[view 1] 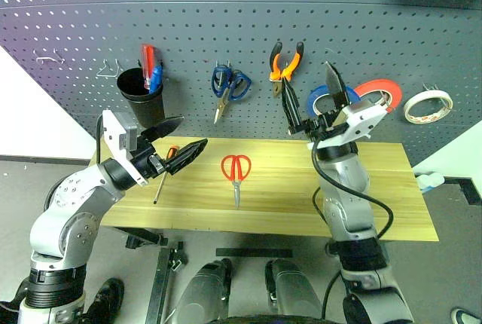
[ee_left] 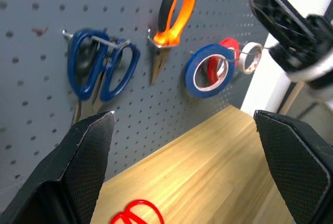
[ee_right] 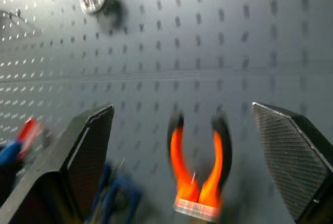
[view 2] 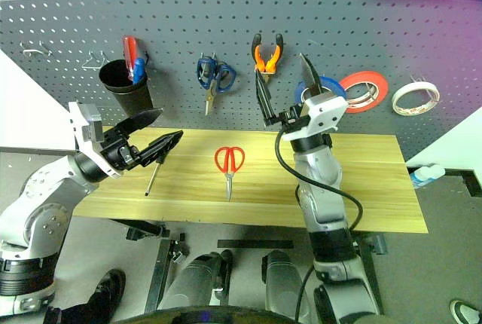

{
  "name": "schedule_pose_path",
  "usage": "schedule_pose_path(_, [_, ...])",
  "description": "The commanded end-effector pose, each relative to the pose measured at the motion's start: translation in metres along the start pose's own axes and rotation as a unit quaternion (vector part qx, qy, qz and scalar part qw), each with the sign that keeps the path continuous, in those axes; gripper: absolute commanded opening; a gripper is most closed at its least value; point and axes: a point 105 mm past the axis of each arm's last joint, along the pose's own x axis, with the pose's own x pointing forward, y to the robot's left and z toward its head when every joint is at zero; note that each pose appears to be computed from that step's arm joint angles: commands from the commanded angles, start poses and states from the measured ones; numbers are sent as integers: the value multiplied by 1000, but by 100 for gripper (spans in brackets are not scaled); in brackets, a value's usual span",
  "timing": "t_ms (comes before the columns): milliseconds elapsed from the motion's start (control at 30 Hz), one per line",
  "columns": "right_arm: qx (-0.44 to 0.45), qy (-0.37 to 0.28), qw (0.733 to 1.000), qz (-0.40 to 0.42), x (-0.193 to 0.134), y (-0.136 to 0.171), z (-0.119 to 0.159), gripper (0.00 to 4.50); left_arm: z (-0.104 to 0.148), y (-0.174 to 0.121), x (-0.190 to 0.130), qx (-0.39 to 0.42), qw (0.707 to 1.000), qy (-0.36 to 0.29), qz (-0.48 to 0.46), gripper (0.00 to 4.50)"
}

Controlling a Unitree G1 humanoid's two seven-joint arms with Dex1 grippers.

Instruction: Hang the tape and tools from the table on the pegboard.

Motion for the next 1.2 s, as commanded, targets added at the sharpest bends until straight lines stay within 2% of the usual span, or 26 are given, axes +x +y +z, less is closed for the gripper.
schedule_pose_path(33, [67, 38, 997, 26, -2, 1, 12, 443, -2, 3, 6, 29, 1000, 0, 1, 450])
schedule_pose_path(100, [141, 75, 987, 38, -8, 0, 8, 443, -13, 9, 8, 23, 999, 17, 14, 450])
schedule_pose_path(233, [173, 138, 968, 120, -37, -4, 15, 443, -46, 12, 15, 18, 997, 70, 30, 450])
schedule_pose_path(300, [156, 172, 960, 157, -51, -9, 17, 443, -55, 11, 20, 16, 996, 77, 37, 450])
schedule_pose_path(367, [187, 200, 938, 212, -70, -7, 23, 443, -65, 9, 27, 16, 995, 90, 45, 450])
schedule_pose_path(433, [178, 225, 931, 227, -81, -14, 20, 443, -73, 7, 35, 6, 994, 99, 50, 450])
schedule_pose_path(567, [196, 241, 919, 241, -92, -20, 20, 443, -94, 8, 45, 1, 986, 139, 86, 450])
schedule_pose_path(633, [188, 245, 911, 273, -97, -15, 26, 443, -121, 5, 45, -5, 971, 208, 114, 450])
schedule_pose_path(767, [164, 242, 912, 289, -96, -13, 28, 443, -150, 7, 47, 7, 943, 290, 163, 450])
schedule_pose_path(800, [159, 242, 912, 291, -95, -13, 28, 443, -153, 9, 50, 15, 937, 301, 178, 450])
schedule_pose_path(967, [152, 246, 911, 293, -93, -11, 26, 443, -167, 8, 66, -47, 909, 351, 219, 450])
schedule_pose_path(1200, [156, 244, 916, 277, -87, -12, 23, 443, -171, -20, 96, -82, 901, 383, 187, 450])
